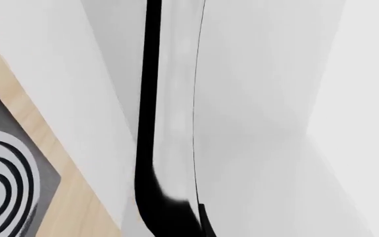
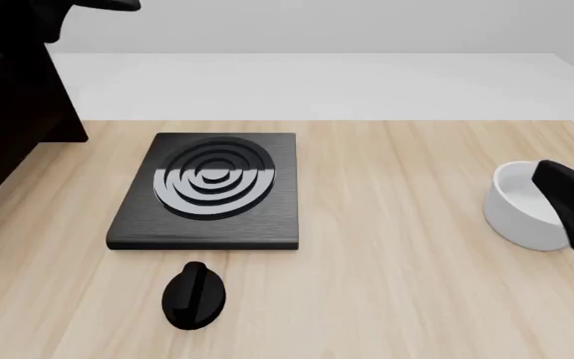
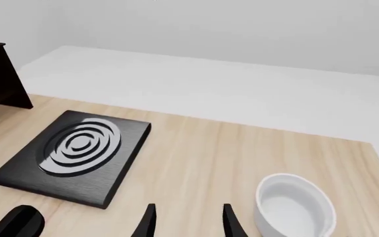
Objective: Put the frying pan on the cabinet shelf.
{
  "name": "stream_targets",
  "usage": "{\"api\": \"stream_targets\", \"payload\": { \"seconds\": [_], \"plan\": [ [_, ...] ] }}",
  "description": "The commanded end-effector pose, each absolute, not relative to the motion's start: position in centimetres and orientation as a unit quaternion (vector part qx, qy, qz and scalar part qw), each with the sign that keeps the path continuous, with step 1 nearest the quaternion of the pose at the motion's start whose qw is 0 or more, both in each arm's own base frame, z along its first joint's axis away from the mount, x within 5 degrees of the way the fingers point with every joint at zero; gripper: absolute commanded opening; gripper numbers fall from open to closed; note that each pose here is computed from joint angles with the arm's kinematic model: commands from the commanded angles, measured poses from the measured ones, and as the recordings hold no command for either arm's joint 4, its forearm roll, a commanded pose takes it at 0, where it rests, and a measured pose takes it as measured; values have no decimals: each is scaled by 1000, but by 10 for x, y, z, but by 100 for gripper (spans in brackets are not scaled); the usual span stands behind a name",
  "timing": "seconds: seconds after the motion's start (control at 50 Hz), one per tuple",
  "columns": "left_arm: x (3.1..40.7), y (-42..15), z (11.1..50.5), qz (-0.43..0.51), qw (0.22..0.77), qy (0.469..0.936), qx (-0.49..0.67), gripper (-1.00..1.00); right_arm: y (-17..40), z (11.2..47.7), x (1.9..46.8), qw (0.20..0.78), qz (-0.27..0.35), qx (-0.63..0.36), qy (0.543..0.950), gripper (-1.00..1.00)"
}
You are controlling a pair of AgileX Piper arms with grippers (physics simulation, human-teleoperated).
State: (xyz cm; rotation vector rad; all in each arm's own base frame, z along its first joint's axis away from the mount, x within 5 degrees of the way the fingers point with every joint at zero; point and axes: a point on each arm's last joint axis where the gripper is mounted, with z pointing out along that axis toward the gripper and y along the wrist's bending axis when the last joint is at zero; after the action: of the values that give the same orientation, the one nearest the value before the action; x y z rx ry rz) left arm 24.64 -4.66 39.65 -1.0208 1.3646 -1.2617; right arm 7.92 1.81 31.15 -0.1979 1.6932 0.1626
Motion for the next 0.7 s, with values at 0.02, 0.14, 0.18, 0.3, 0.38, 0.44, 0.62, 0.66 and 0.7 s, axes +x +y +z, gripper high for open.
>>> {"api": "stream_targets", "payload": {
  "seconds": [0.02,0.14,0.18,0.3,0.38,0.44,0.62,0.66,0.7],
  "plan": [
    [294,-30,397,-479,550,559,-394,-100,17,315,77,658,65,-84,746,100],
    [306,-23,393,-485,554,541,-405,-100,16,314,75,656,63,-83,747,100],
    [313,-18,388,-484,554,534,-417,-100,15,314,73,656,62,-82,748,100],
    [319,-6,384,-481,562,519,-428,-100,13,310,69,652,56,-78,752,100],
    [320,2,383,-478,568,510,-435,-100,12,309,68,650,52,-77,754,100],
    [323,7,382,-473,571,508,-439,-100,12,310,67,649,49,-77,755,100],
    [337,25,364,-450,572,506,-462,-100,13,304,70,645,47,-80,758,100],
    [329,14,374,-454,578,516,-440,-100,13,302,71,643,48,-80,760,100],
    [330,17,373,-453,578,513,-445,-100,13,301,71,643,48,-81,760,100]
  ]
}}
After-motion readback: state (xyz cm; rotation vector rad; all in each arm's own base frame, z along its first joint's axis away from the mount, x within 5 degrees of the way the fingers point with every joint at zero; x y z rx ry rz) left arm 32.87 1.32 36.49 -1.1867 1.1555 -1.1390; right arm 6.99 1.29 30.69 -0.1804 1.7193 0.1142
